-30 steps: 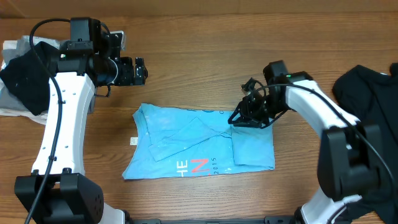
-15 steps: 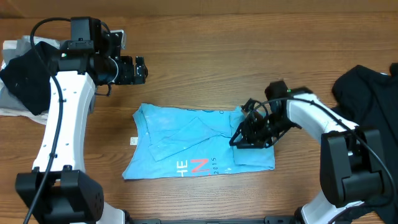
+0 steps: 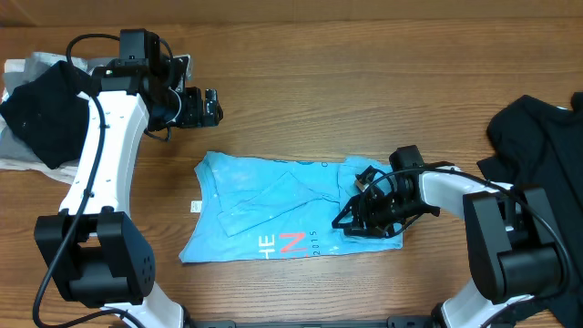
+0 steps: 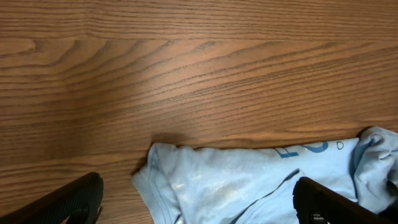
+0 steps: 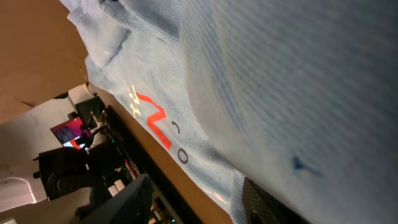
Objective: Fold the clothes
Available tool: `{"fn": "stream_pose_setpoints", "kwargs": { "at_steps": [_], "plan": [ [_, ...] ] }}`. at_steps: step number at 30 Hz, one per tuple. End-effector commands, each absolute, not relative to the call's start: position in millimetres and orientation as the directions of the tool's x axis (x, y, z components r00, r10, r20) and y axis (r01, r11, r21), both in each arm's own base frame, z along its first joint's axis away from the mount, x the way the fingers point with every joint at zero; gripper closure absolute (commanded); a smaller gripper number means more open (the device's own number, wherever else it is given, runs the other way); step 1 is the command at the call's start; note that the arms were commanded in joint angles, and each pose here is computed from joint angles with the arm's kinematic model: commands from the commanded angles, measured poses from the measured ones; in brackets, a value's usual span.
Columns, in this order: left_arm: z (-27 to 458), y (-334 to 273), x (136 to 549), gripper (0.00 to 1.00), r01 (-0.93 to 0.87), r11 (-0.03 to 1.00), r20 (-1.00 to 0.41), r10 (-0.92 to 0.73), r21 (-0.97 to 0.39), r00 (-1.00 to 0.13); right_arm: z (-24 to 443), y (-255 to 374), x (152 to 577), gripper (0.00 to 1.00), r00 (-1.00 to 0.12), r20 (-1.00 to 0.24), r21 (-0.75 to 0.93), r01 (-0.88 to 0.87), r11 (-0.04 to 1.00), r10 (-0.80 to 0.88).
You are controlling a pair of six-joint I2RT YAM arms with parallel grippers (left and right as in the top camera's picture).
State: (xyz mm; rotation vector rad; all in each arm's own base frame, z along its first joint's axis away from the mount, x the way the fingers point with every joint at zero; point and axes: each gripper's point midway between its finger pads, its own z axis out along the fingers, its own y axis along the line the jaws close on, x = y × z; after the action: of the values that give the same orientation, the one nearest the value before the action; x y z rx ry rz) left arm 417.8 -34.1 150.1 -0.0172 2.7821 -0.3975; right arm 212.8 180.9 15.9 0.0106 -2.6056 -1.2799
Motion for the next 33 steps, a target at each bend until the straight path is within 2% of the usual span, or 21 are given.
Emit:
{"fn": "stream_pose_setpoints", "kwargs": {
  "at_steps": [1, 5, 8, 11, 13, 16, 21, 26, 28, 33],
  "plan": [
    [144.1, -39.8, 415.1, 0.0, 0.025, 0.953, -0.293, -0.068, -0.302, -0.954, 19.5, 179.9, 230.1, 0.5, -0.98, 0.175, 0.76, 0.075, 0.646, -0.093],
    [141.2, -36.7, 408.6, 0.0, 0.035, 0.96, -0.273, -0.045, -0.279, -0.961, 41.0, 180.0, 254.8, 0.5, -0.989, 0.118, 0.743, 0.028, 0.668, -0.09],
    [136.8, -23.7, 407.0, 0.0, 0.001, 0.968, -0.257, -0.065, -0.25, -0.964, 56.8, 169.9, 274.7, 0.48, -0.995, 0.066, 0.67, -0.014, 0.742, -0.079],
    [130.6, -13.0, 401.1, 0.0, -0.032, 0.961, -0.215, -0.094, -0.275, -0.972, 73.3, 154.4, 292.9, 0.46, -0.998, 0.018, 0.567, -0.04, 0.823, -0.061],
    [122.5, -5.0, 394.2, 0.0, -0.054, 0.951, -0.168, -0.109, -0.304, -0.98, 86.6, 150.8, 303.5, 0.44, -0.998, -0.019, 0.539, -0.059, 0.84, -0.057],
    [112.0, 0.9, 387.0, 0.0, -0.079, 0.919, -0.106, -0.13, -0.387, -0.986, 103.8, 153.6, 317.9, 0.43, -0.995, -0.08, 0.545, -0.092, 0.834, -0.057],
    [103.0, -5.5, 376.7, 0.0, -0.071, 0.811, -0.034, -0.112, -0.58, -0.993, 114.4, 156.6, 335.6, 0.36, -0.986, -0.159, 0.546, -0.135, 0.827, -0.056],
    [89.1, -4.4, 358.2, 0.02, -0.124, 0.787, 0.076, -0.098, -0.604, -0.992, 115.0, 156.4, 341.2, 0.34, -0.982, -0.184, 0.539, -0.147, 0.829, -0.054],
    [83.5, -7.1, 345.5, 0.02, -0.146, 0.783, 0.127, -0.087, -0.604, -0.988, 113.1, 153.1, 342.9, 0.3, -0.981, -0.189, 0.52, -0.145, 0.842, -0.052],
    [60.7, -12.7, 317.2, 0.09, -0.2, 0.781, 0.225, -0.078, -0.592, -0.971, 111.6, 150.6, 343.8, 0.28, -0.98, -0.191, 0.505, -0.143, 0.851, -0.051]
  ]
}}
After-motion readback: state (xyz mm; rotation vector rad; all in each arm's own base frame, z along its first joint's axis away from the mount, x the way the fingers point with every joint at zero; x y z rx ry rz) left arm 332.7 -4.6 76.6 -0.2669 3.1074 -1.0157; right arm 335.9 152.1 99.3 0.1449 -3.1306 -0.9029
